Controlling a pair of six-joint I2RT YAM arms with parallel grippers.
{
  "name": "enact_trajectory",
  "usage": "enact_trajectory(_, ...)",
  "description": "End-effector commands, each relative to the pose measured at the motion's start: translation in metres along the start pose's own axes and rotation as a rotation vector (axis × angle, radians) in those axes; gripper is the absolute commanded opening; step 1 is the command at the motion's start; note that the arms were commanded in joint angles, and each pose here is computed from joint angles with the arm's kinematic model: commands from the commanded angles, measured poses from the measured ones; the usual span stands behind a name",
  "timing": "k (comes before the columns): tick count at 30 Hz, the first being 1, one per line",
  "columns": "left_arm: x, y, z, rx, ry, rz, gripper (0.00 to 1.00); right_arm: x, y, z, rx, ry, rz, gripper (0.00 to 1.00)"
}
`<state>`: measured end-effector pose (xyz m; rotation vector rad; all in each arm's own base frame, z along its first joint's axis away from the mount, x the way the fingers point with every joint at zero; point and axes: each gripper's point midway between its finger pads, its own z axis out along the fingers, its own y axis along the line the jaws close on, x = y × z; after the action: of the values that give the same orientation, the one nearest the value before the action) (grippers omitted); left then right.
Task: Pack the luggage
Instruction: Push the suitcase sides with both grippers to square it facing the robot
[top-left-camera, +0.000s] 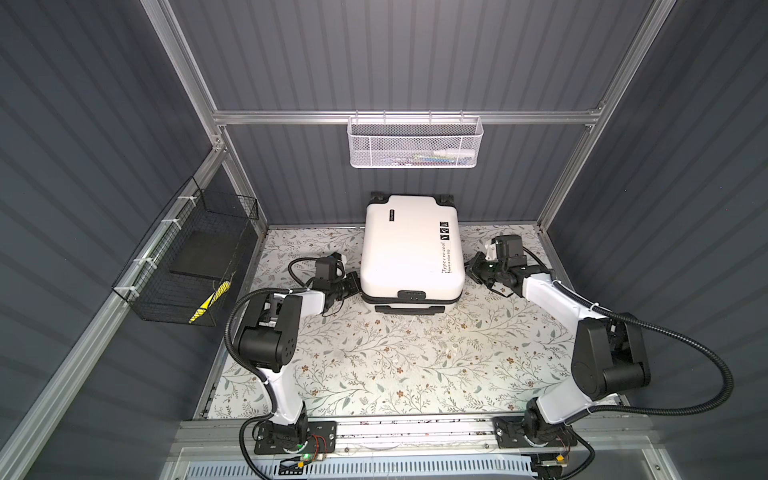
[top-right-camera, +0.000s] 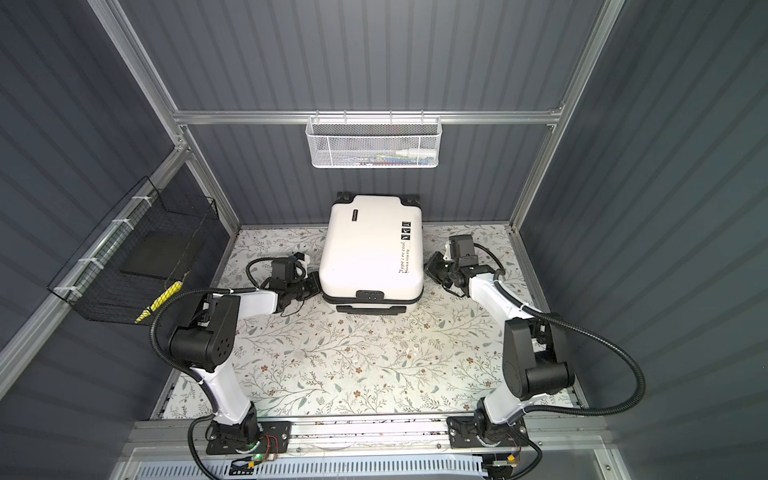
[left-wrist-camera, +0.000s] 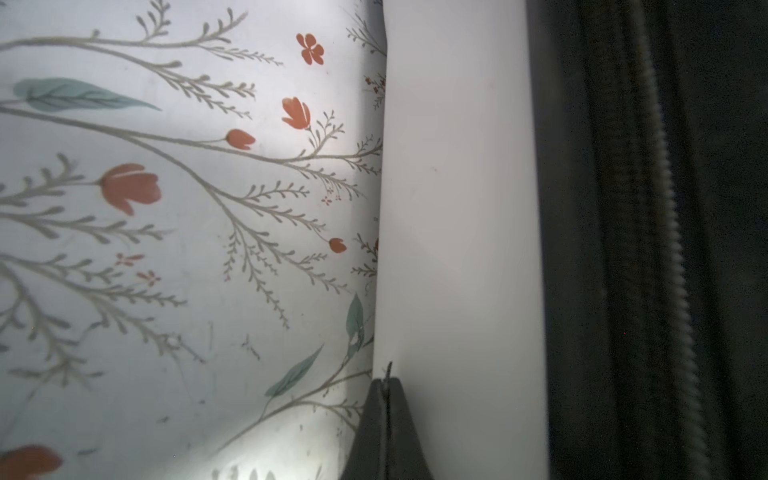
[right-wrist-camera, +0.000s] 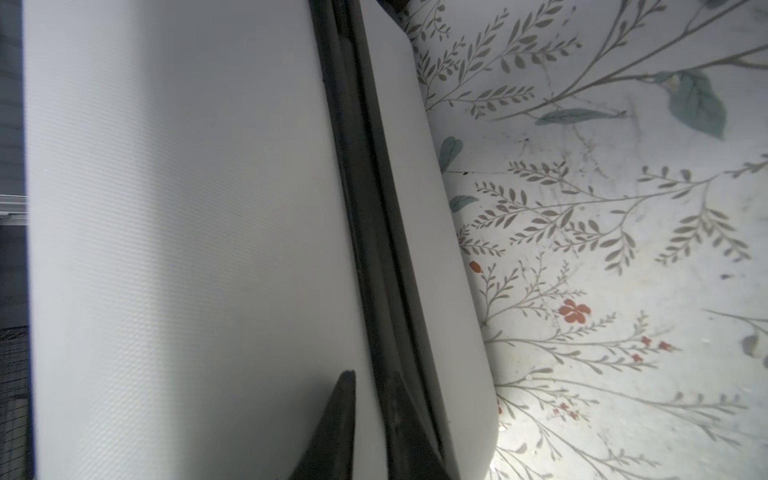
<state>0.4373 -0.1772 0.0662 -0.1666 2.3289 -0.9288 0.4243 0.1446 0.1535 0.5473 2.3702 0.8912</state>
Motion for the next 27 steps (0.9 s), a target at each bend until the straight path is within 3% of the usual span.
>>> enact_trajectory(1,0.034,-0.072,-0.005,0.231,0.111,0.074,0.00,0.049,0.051,-0.001,-0.162,0.157,-0.086,0.18)
enact_trajectory(17,0.055,-0.088,-0.027,0.268,0.092,0.093,0.00,0.079,0.046,-0.017,-0.181,0.163,-0.098,0.16)
enact_trajectory(27,0.063,-0.075,-0.034,0.211,0.075,0.089,0.00,0.081,0.035,-0.030,-0.152,0.133,-0.132,0.18)
